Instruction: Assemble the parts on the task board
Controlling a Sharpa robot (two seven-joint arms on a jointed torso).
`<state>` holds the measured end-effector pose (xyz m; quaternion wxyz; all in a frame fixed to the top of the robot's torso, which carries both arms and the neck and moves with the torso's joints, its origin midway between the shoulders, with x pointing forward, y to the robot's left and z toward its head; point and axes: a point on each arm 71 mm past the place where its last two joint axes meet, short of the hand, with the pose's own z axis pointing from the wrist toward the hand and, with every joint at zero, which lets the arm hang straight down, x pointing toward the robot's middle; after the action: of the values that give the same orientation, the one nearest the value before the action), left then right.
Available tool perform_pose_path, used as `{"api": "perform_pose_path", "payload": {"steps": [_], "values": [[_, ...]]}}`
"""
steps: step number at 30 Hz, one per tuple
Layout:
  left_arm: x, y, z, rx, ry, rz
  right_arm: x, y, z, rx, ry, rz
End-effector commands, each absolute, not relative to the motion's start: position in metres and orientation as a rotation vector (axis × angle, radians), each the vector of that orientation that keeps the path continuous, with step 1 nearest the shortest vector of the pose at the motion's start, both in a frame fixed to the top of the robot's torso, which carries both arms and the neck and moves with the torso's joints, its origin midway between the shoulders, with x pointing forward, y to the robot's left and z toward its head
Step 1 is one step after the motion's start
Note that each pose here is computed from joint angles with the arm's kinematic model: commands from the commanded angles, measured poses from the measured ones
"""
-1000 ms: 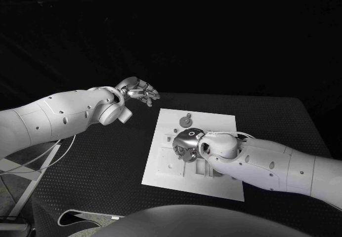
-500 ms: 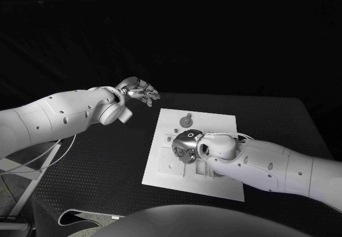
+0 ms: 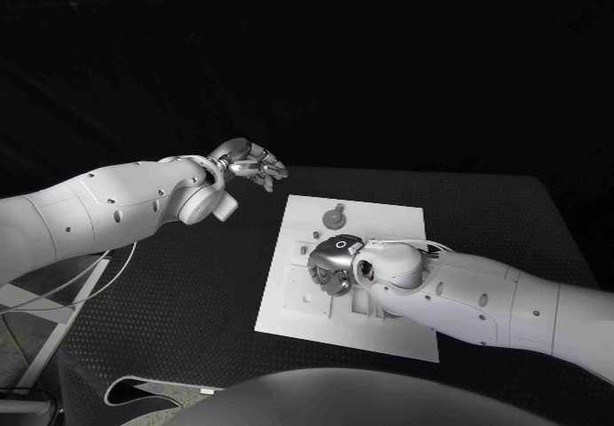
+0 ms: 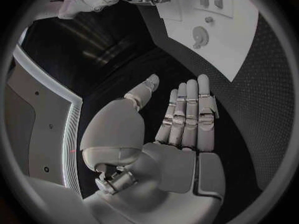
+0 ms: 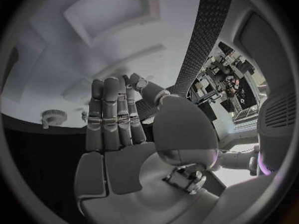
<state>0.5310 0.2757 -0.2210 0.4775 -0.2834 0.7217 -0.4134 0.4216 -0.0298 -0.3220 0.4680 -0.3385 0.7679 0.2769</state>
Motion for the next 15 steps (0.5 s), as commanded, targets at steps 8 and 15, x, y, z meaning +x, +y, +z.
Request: {"api": "perform_pose_path", "payload": {"steps": [8, 15], "values": [[0.5309, 0.2743, -0.2207, -0.696, 1.77, -1.019, 0.421, -0.032, -0.3264, -0.807, 1.912, 0.725], [0.5308, 0.2762, -0.2208, -0.707, 1.768, -1.015, 0.4241, -0.0342, -0.3244, -0.762, 1.888, 0.74]]}}
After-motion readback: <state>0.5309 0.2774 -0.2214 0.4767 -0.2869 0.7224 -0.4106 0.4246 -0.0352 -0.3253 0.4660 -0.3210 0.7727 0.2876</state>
